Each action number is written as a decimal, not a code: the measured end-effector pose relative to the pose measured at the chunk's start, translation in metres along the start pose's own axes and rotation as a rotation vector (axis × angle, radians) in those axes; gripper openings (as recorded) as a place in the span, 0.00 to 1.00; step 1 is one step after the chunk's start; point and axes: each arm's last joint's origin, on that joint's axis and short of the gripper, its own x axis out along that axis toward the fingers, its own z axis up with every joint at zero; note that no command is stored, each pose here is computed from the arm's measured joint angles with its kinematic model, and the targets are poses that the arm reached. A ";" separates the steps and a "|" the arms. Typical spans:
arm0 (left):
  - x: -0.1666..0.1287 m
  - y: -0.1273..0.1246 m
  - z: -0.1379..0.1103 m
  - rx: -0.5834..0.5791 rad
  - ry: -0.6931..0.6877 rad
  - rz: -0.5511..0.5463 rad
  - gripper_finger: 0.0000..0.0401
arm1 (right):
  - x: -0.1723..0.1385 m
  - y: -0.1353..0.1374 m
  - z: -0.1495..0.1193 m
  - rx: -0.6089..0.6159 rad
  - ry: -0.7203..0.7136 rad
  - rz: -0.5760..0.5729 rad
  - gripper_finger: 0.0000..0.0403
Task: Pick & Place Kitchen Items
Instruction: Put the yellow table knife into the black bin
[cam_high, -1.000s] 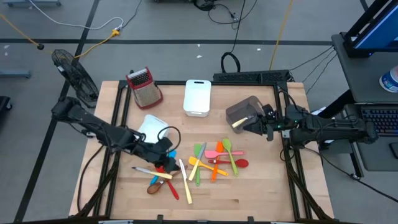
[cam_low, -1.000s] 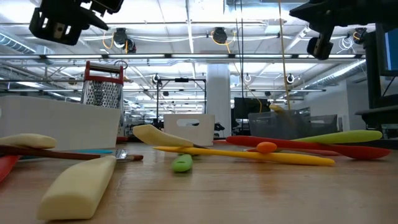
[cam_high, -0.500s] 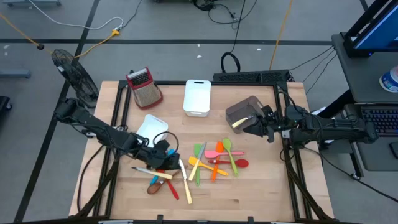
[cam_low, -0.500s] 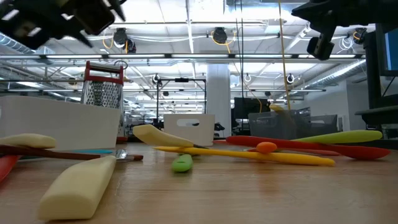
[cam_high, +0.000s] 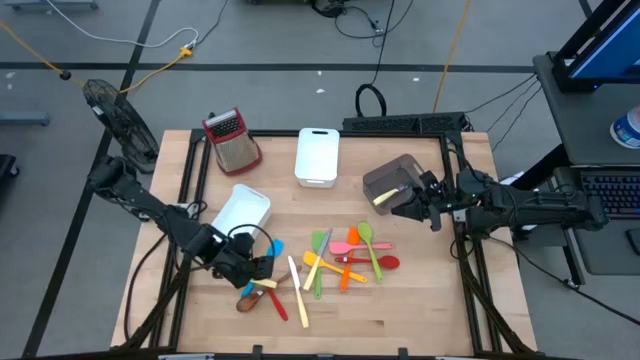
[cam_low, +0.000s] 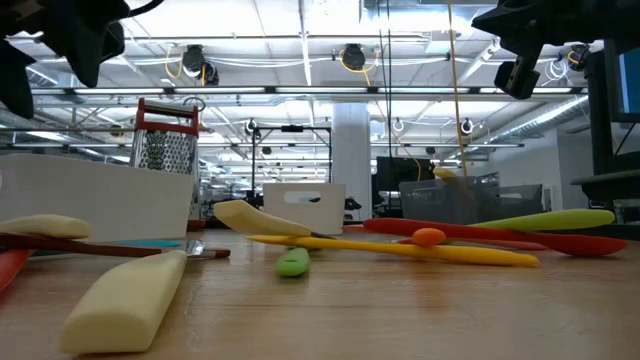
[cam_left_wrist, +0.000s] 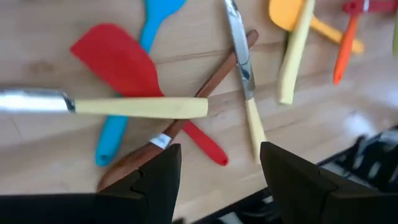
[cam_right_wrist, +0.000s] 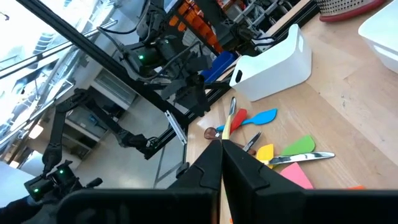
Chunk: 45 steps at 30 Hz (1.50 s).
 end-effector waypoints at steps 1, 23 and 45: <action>0.000 0.000 -0.001 0.048 0.001 0.001 0.56 | 0.000 0.000 0.000 0.000 0.000 0.000 0.01; 0.010 0.010 -0.005 1.161 0.041 0.112 0.56 | 0.000 0.000 0.000 0.000 -0.005 -0.004 0.01; 0.046 0.026 -0.010 1.426 0.118 0.311 0.56 | 0.000 -0.001 0.001 0.028 -0.024 -0.026 0.01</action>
